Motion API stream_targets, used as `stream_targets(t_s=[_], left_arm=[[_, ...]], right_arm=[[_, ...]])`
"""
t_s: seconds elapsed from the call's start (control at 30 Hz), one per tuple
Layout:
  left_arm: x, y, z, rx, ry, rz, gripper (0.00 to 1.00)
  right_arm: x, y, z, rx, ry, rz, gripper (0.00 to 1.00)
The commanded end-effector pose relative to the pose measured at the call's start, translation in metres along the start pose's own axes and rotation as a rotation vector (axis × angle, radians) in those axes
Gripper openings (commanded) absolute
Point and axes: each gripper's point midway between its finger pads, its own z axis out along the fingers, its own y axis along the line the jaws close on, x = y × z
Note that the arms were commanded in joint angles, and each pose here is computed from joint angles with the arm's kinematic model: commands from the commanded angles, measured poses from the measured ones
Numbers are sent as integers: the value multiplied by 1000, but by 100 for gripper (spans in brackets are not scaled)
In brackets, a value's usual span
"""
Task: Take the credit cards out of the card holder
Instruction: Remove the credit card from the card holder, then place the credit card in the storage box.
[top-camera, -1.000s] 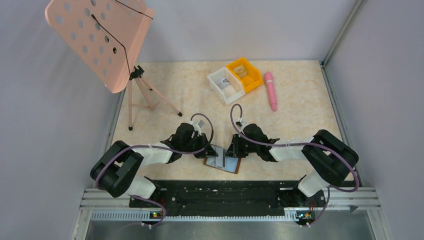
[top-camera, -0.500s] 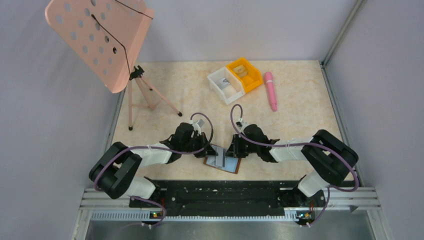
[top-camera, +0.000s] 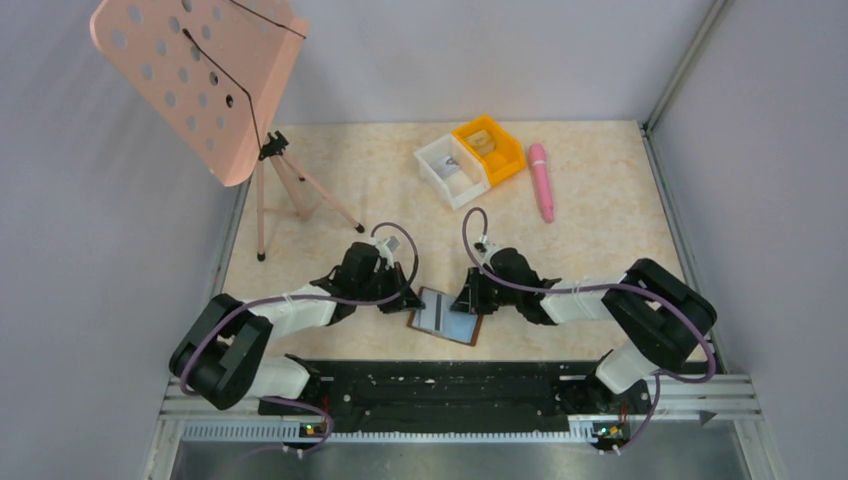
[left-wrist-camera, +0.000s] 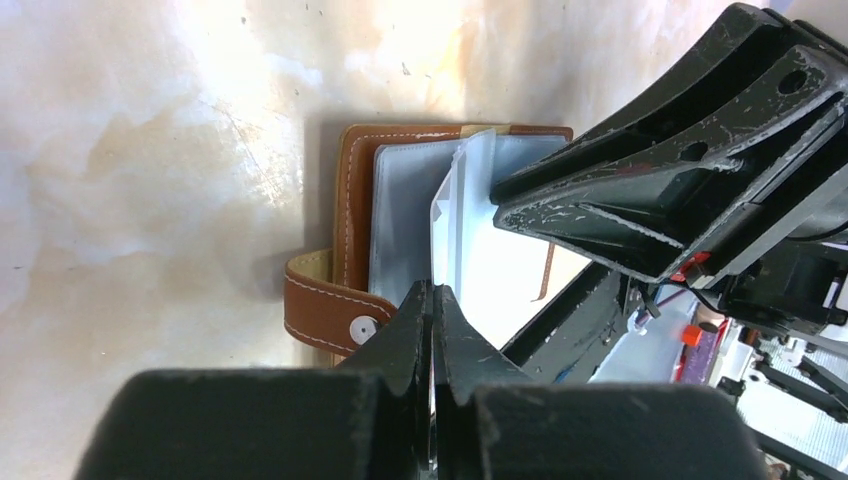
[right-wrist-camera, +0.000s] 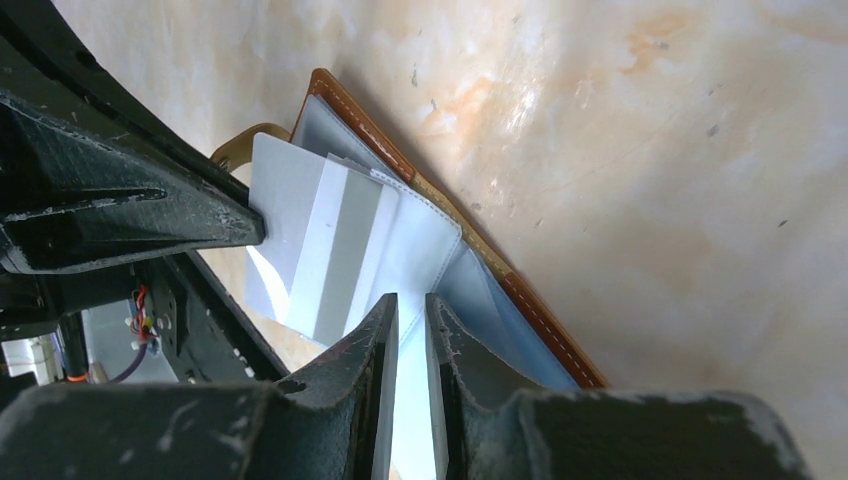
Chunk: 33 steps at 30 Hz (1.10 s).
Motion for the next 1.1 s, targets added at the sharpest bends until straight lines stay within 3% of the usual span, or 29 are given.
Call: stream_targets(t_s=[0.0,0.33,0.57,0.8,0.97,1.07], left_arm=[[-21,-2,-5,-35,-64,58,0],[-32,11,-13,-135,-137,7,0],[-59,16,-47,-270,-310,-25,0],[-65,-24,-65,-126,-344,9,0],[-61,-54,-70,11,-310,119,0],[-52,-83,-71,191,-279,224,0]], right_arm=[[0,-39,3,116,17,-41,17],[-50,-30,11,144,-8,-182,18],[-69,-12,-6,112,-53,-216,21],[-79,13,-20,20,-116,-243,24],[-94,55,-43,-130,-199,-289,33],[-94,83,-56,-261,-214,-336,43]])
